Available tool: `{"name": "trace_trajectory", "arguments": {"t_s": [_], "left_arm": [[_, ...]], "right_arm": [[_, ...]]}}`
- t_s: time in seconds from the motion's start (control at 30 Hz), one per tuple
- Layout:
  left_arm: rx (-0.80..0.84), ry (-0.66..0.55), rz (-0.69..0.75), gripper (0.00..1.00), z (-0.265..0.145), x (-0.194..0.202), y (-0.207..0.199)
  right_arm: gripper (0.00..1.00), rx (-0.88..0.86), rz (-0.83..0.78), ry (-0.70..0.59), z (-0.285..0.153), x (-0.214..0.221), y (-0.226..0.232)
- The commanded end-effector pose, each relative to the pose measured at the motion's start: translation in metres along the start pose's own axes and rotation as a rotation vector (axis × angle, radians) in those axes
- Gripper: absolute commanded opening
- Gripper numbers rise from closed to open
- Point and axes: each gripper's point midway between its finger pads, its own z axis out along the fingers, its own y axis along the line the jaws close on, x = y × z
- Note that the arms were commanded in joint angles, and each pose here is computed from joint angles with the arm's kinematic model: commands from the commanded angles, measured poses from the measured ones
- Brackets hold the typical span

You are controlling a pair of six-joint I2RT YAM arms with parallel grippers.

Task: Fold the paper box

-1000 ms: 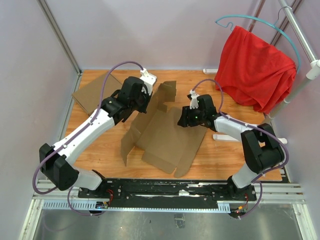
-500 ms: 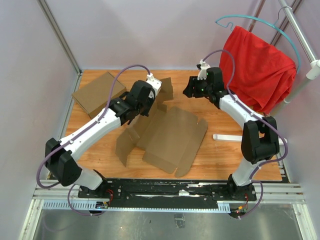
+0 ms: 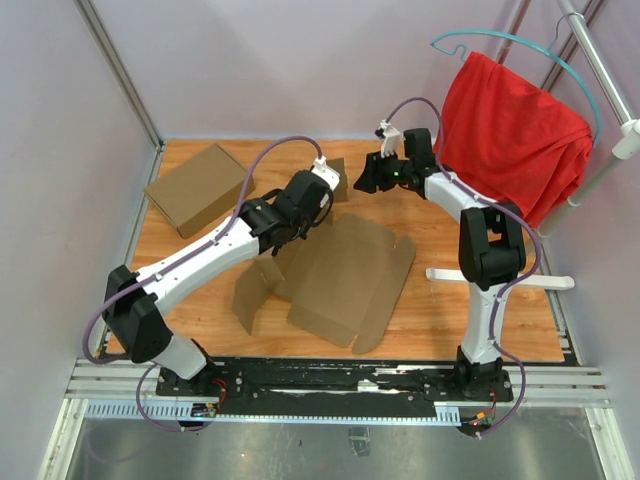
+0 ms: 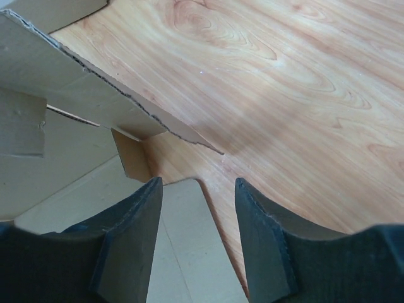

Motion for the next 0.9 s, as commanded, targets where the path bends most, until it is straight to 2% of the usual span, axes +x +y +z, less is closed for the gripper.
{"name": "trace_trajectory", "arguments": {"t_s": [0.0, 0.2, 0.37, 0.5, 0.67, 0.87], "left_arm": [[-0.043, 0.083, 0.058, 0.0, 0.0, 0.018, -0.002], [-0.066, 0.111, 0.098, 0.0, 0.004, 0.022, -0.008], [-0.075, 0.09, 0.096, 0.0, 0.0, 0.015, -0.009], [-0.081, 0.071, 0.091, 0.0, -0.006, 0.01, -0.009], [-0.075, 0.054, 0.095, 0.0, -0.013, 0.007, -0.01], [-0.073, 0.049, 0.103, 0.0, -0.015, 0.006, -0.013]], "right_arm": [[0.5, -0.025, -0.11, -0.074, -0.003, -0.031, -0.004], [0.49, -0.059, -0.112, -0.118, 0.005, -0.045, -0.02], [0.49, -0.201, -0.081, -0.167, 0.027, -0.05, -0.021], [0.49, -0.28, -0.067, -0.297, 0.039, -0.063, -0.02], [0.48, -0.361, -0.007, -0.383, 0.05, -0.079, -0.019], [0.48, -0.532, 0.011, -0.384, 0.056, -0.082, 0.003]]}}
